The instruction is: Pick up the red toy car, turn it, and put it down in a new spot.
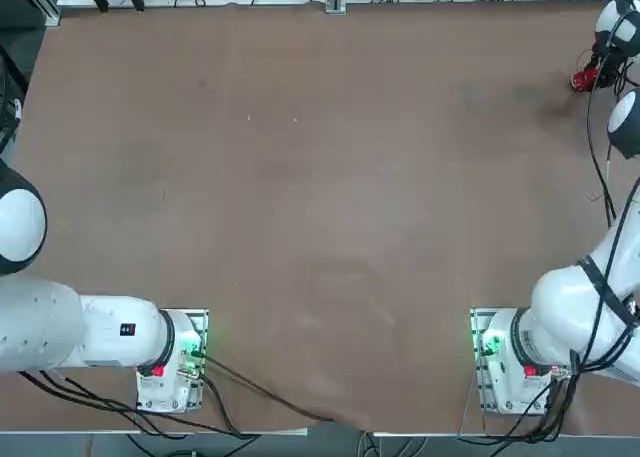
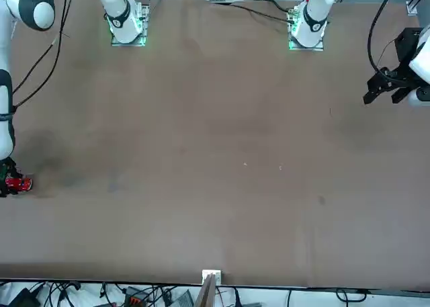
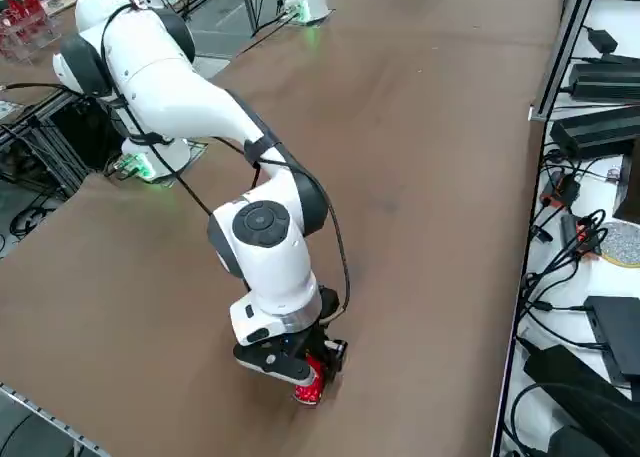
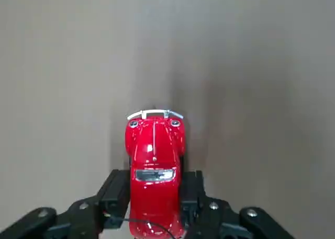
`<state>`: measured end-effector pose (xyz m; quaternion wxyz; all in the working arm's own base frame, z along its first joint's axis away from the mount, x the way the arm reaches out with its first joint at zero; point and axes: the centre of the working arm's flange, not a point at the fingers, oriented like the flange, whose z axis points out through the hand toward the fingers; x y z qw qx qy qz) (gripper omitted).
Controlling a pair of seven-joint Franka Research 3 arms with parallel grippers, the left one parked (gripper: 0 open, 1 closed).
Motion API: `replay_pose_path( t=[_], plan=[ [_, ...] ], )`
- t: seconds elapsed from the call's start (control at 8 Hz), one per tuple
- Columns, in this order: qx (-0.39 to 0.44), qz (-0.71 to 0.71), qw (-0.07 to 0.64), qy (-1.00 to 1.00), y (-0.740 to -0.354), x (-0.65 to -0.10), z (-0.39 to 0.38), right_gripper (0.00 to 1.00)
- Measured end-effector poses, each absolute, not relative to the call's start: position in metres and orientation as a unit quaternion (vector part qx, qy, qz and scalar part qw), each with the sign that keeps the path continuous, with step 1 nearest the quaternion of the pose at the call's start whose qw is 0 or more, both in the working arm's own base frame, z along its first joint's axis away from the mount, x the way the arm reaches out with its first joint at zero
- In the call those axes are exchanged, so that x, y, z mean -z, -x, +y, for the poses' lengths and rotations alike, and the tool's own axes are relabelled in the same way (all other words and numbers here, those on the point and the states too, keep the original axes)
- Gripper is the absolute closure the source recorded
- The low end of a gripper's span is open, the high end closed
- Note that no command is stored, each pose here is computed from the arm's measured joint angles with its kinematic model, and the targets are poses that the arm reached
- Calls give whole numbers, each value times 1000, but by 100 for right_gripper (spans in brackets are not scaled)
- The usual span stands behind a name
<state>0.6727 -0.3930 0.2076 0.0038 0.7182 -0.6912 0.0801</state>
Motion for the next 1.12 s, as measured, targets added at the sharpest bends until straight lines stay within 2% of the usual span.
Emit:
replay_pose_path(
  t=[0.12, 0.25, 0.38, 0.75, 1.12],
  plan=[
    [-78, -690, 4, -719, -672, -204, -393, 35],
    [-77, -689, 5, -720, -672, -203, -392, 15],
    [-78, -689, 5, -721, -672, -203, -393, 0],
    [-83, -682, 4, -726, -676, -221, -394, 0],
    [-20, -596, 13, -803, -662, -322, -382, 0]
  ],
)
